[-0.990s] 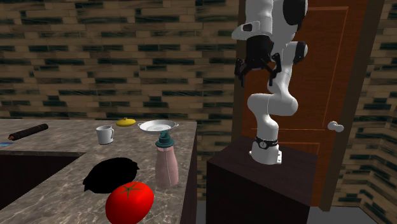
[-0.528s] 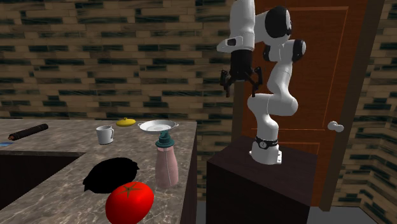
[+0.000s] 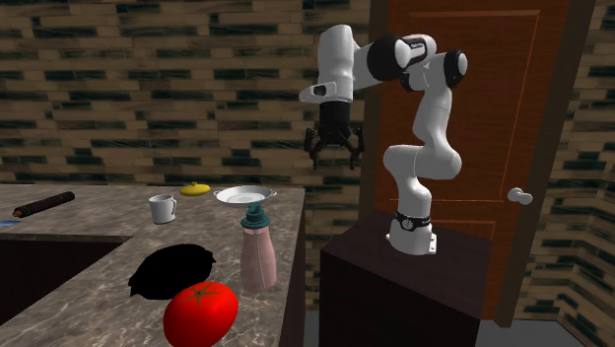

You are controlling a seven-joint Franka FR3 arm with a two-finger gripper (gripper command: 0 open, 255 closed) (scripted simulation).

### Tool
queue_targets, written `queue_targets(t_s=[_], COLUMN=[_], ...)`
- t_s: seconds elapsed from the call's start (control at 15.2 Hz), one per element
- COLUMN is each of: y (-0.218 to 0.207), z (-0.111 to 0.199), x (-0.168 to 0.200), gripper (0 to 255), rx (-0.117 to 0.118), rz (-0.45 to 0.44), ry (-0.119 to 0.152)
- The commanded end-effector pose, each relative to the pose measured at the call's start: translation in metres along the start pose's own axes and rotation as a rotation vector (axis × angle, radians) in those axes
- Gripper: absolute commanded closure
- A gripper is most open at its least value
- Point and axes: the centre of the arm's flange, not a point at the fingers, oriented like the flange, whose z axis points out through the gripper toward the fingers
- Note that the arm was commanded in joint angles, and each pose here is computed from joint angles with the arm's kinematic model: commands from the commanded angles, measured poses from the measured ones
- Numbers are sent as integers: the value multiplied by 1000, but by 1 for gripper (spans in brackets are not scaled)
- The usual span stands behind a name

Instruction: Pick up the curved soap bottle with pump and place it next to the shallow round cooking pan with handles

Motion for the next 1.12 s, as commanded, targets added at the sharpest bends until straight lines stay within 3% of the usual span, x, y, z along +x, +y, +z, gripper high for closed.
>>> queue_targets(t_s=[0.0, 1.06], y=[23, 191], z=[14, 114], x=[1, 40], gripper=[0, 0], rx=[-1, 3], rz=[-35, -277], ry=[5, 37])
